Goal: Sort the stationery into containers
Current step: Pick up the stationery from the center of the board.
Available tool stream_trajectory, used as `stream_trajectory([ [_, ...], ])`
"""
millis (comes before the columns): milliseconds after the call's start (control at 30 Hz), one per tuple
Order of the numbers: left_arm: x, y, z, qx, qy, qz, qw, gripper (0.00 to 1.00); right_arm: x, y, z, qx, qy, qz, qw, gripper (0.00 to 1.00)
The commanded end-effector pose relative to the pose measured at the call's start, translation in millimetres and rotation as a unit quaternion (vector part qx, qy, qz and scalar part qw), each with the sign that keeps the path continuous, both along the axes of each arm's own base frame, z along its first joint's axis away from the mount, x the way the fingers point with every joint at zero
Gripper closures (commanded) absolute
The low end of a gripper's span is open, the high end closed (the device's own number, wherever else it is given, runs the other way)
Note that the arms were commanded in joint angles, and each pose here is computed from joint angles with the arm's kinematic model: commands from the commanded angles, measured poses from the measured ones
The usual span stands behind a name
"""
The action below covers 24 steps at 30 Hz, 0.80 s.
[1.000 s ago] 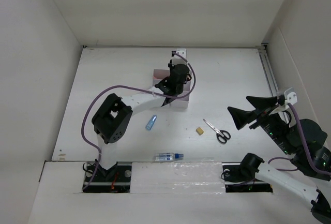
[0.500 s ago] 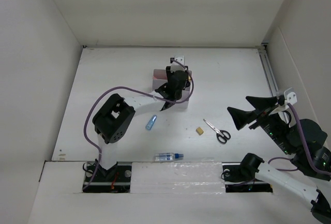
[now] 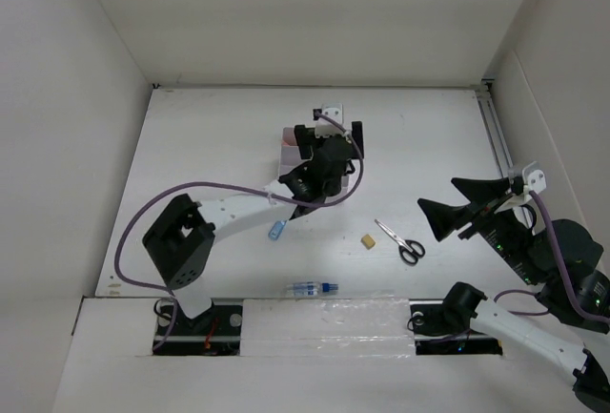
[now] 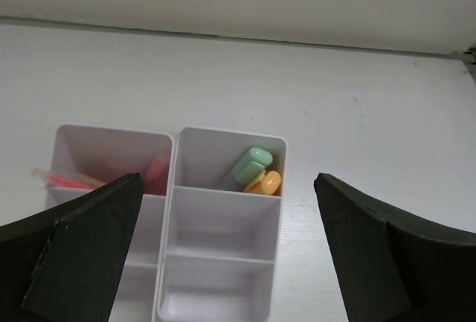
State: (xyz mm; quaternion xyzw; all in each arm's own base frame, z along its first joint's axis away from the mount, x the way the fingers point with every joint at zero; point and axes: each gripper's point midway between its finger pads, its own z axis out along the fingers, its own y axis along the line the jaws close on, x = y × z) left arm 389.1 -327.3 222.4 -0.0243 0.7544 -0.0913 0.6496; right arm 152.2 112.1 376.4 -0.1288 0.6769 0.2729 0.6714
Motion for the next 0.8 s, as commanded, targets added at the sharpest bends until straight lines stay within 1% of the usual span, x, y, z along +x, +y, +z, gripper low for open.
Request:
stream_trajectory([
  [0, -19.2, 20.7, 61.9, -0.033, -0.016, 0.043, 0.998, 0.00, -1.0, 3.2, 6.0, 0.007, -0.011, 0.009, 1.000, 0.00],
  [33, -19.9, 20.2, 71.5, -0.039, -0.008, 0.046, 0.998, 0.00, 0.6, 5.0, 4.4, 0.004, -0.008, 0.009, 1.000, 0.00],
  [67, -28.8, 34.2, 62.2, -0.005, 0.023, 0.056, 0.998, 0.00, 0.6, 5.0, 4.4, 0.004, -0.008, 0.009, 1.000, 0.00],
  [100, -33.1, 39.0, 59.6, -0.003, 0.038, 0.060, 0.997, 0.00, 0.6, 5.0, 4.4, 0.004, -0.008, 0.009, 1.000, 0.00],
  [133, -38.0, 43.7, 54.9, -0.014, 0.052, 0.067, 0.996, 0.00, 2.2, 6.9, 2.9, 0.000, -0.005, 0.009, 1.000, 0.00],
  [167, -48.1, 57.6, 47.0, 0.006, 0.072, 0.072, 0.995, 0.00, 2.2, 6.9, 2.9, 0.000, -0.005, 0.009, 1.000, 0.00],
  [200, -54.6, 61.0, 39.5, 0.010, 0.086, 0.064, 0.994, 0.00, 1.1, 8.4, 2.9, 0.000, -0.005, 0.014, 1.000, 0.00],
  [233, -63.5, 66.4, 20.9, 0.016, 0.108, 0.057, 0.992, 0.00, 1.1, 11.2, -1.5, -0.004, -0.002, 0.019, 1.000, 0.00],
  [267, -68.4, 73.2, 11.3, 0.019, 0.124, 0.051, 0.991, 0.00, 0.3, 12.7, 1.1, 0.000, -0.006, 0.024, 1.000, 0.00],
  [333, -85.2, 81.1, 2.9, 0.005, 0.152, 0.017, 0.988, 0.00, -1.7, 18.1, -4.4, -0.002, -0.005, 0.038, 0.999, 0.00],
  [367, -94.2, 94.6, -18.3, 0.019, 0.172, 0.019, 0.985, 0.00, -2.7, 19.8, -0.6, 0.004, -0.011, 0.044, 0.999, 0.00],
  [400, -102.2, 104.1, -12.2, -0.004, 0.169, 0.023, 0.985, 0.00, -3.0, 23.1, -5.7, -0.001, -0.007, 0.051, 0.999, 0.00],
  [433, -109.7, 105.4, -18.4, -0.012, 0.184, 0.004, 0.983, 0.00, -4.6, 28.3, -3.9, -0.001, -0.016, 0.065, 0.998, 0.00],
  [467, -115.5, 107.6, -21.1, -0.015, 0.185, -0.009, 0.983, 0.00, -6.4, 30.3, -3.8, -0.001, -0.017, 0.072, 0.997, 0.00],
  [500, -124.9, 113.8, -38.8, -0.008, 0.198, -0.017, 0.980, 0.00, -6.1, 33.6, -3.2, -0.002, -0.017, 0.078, 0.997, 0.00],
  [533, -132.1, 110.3, -31.7, -0.024, 0.191, -0.049, 0.980, 0.00, -8.1, 35.6, -3.2, -0.005, -0.021, 0.087, 0.996, 0.00],
  [633, -151.1, 108.5, -54.0, -0.022, 0.218, -0.092, 0.971, 0.00, -8.2, 43.3, -4.7, -0.010, -0.018, 0.101, 0.995, 0.00],
  [700, -157.3, 109.6, -66.7, -0.029, 0.238, -0.090, 0.967, 0.00, -12.2, 46.9, -4.6, -0.010, -0.018, 0.116, 0.993, 0.00],
  [767, -163.2, 112.7, -97.1, -0.016, 0.275, -0.074, 0.958, 0.00, -14.0, 48.5, -4.6, -0.010, -0.019, 0.123, 0.992, 0.00],
])
